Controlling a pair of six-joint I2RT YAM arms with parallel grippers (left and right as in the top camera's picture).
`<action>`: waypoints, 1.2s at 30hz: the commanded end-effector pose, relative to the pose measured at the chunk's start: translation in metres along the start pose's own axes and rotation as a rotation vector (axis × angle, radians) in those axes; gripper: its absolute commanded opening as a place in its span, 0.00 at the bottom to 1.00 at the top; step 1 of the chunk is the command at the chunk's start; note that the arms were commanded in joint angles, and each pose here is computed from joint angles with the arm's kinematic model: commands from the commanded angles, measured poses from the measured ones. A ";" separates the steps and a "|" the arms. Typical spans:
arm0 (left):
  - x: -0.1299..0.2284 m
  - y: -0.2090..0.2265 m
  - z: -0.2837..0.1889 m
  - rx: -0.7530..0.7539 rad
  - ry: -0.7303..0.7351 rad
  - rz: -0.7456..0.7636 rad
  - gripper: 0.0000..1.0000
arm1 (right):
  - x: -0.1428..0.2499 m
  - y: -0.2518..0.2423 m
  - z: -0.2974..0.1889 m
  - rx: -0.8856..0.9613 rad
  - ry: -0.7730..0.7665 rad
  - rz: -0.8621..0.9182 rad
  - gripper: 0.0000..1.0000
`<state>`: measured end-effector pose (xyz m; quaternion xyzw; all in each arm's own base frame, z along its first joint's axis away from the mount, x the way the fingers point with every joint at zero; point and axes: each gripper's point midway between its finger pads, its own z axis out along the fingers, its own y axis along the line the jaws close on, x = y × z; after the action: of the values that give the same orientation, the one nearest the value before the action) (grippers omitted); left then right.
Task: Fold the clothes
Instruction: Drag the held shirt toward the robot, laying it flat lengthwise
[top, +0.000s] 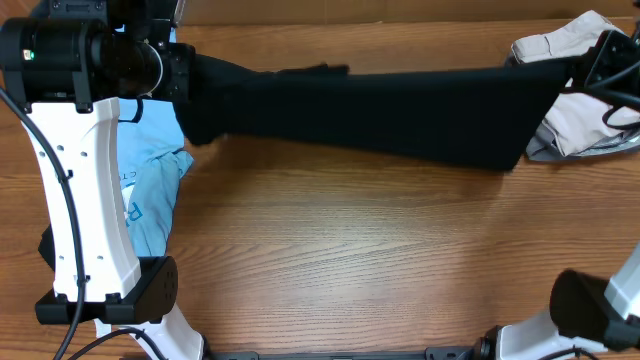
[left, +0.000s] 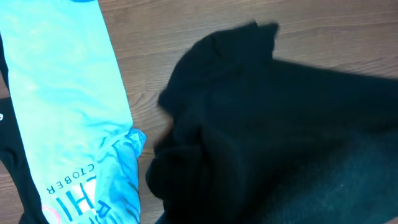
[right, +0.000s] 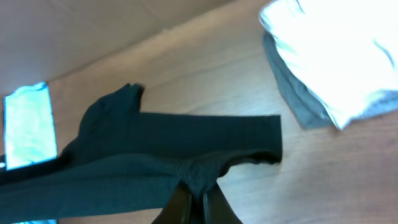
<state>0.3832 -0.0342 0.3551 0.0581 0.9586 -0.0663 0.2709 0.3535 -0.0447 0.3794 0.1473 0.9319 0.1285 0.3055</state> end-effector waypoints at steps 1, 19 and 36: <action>0.005 0.000 -0.004 0.010 0.005 -0.009 0.04 | 0.021 -0.012 -0.025 0.084 -0.029 0.040 0.04; 0.141 -0.016 0.018 0.074 0.346 -0.076 0.04 | 0.225 -0.059 0.003 0.226 0.290 0.333 0.04; 0.224 -0.018 0.108 0.107 0.514 -0.238 0.04 | 0.300 -0.073 0.042 0.265 0.451 0.556 0.04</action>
<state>0.2484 -0.0482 0.1519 -0.0064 0.9923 -0.1235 0.0007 0.1321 -0.0006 0.1697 0.3796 0.9183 0.1091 0.0264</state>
